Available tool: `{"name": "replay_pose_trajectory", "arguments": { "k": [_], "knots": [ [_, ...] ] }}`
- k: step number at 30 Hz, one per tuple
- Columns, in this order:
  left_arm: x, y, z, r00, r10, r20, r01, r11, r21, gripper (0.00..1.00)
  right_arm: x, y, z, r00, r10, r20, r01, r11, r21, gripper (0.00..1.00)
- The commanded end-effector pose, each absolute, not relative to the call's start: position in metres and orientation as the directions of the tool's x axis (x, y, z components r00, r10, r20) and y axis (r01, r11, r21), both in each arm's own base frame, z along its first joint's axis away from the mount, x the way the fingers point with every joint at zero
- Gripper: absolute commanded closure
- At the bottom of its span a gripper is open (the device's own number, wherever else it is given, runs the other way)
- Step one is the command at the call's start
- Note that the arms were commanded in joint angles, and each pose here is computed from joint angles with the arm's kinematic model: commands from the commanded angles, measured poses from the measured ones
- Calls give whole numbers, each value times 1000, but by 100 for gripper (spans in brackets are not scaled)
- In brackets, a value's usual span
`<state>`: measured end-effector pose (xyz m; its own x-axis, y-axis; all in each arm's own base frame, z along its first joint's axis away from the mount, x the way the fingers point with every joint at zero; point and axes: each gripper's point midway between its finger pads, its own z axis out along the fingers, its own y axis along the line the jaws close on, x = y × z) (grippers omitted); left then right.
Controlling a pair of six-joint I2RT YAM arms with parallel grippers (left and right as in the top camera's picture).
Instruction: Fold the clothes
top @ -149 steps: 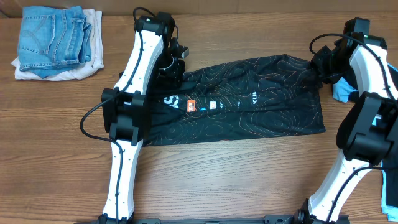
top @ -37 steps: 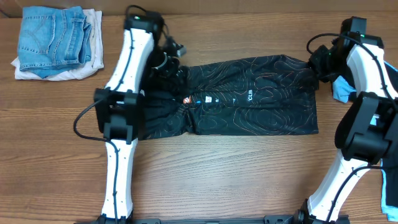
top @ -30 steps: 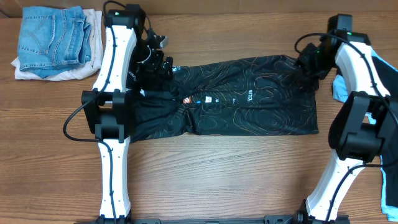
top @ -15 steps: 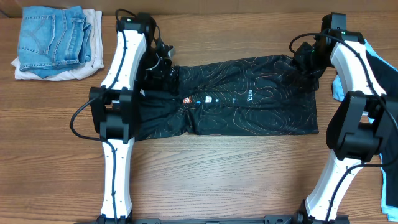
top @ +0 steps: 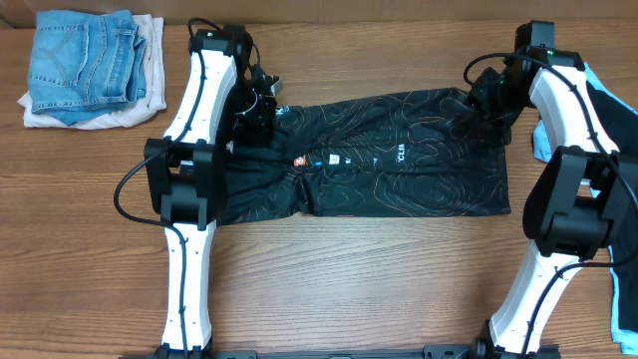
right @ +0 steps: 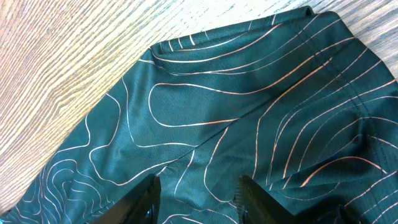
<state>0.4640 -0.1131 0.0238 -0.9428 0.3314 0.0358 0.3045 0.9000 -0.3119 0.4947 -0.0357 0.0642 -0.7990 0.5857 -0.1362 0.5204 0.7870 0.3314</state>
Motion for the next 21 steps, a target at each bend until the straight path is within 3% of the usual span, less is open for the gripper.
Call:
{"name": "replay_pose_trajectory", "arguments": {
  "k": [1, 16, 21],
  "knots": [
    [465, -118, 36, -939, 343, 7, 324, 894, -310, 96, 498, -39, 86, -788, 587, -185, 508, 790, 343, 57],
    [420, -161, 66, -890, 443, 109, 379, 850, -365, 96, 498, -39, 86, -789, 587, -182, 509, 790, 342, 57],
    [417, -153, 59, -902, 398, 168, 359, 907, -220, 96, 495, -38, 85, -791, 588, -171, 514, 789, 336, 57]
  ]
}}
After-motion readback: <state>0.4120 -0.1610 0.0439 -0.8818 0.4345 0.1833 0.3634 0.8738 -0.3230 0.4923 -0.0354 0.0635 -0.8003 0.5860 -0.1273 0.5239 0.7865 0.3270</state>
